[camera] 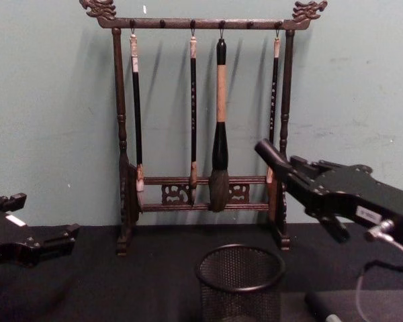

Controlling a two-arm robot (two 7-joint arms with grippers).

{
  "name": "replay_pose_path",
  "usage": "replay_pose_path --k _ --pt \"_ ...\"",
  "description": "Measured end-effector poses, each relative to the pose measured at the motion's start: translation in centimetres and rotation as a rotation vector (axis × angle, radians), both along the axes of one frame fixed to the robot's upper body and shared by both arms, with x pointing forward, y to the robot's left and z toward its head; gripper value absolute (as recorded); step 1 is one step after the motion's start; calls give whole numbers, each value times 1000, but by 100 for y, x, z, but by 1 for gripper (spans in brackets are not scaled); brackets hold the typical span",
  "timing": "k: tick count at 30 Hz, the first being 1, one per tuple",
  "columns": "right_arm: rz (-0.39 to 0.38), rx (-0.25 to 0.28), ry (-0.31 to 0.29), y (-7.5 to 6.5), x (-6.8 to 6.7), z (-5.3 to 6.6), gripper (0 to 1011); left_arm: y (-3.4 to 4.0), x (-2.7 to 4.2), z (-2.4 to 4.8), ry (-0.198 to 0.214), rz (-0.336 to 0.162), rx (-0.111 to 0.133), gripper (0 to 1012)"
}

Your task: Pick up the water-based marker from the table and place it into the pen holder.

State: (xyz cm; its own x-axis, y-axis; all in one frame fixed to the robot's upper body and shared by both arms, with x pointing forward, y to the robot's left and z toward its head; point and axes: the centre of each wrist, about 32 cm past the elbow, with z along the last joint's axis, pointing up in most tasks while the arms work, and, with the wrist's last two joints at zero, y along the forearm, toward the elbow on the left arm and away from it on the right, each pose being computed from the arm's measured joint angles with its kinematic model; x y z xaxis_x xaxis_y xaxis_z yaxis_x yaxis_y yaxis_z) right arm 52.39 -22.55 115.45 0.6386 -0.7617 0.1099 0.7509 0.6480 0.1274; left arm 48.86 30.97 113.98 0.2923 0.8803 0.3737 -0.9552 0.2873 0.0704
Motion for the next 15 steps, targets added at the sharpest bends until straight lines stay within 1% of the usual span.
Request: replay_pose_path --k 2,4,5,12,15 --pt "2 2 0 13 6 -1 215 0 0 0 0 0 0 1009" --pt "15 5 -3 72 39 0 215 0 0 0 0 0 0 1009" --pt "15 5 -3 72 39 0 215 0 0 0 0 0 0 1009" --pt "51 -1 -7 208 111 -2 215 0 0 0 0 0 0 1009" --pt "57 -2 -7 231 124 -6 215 0 0 0 0 0 0 1009"
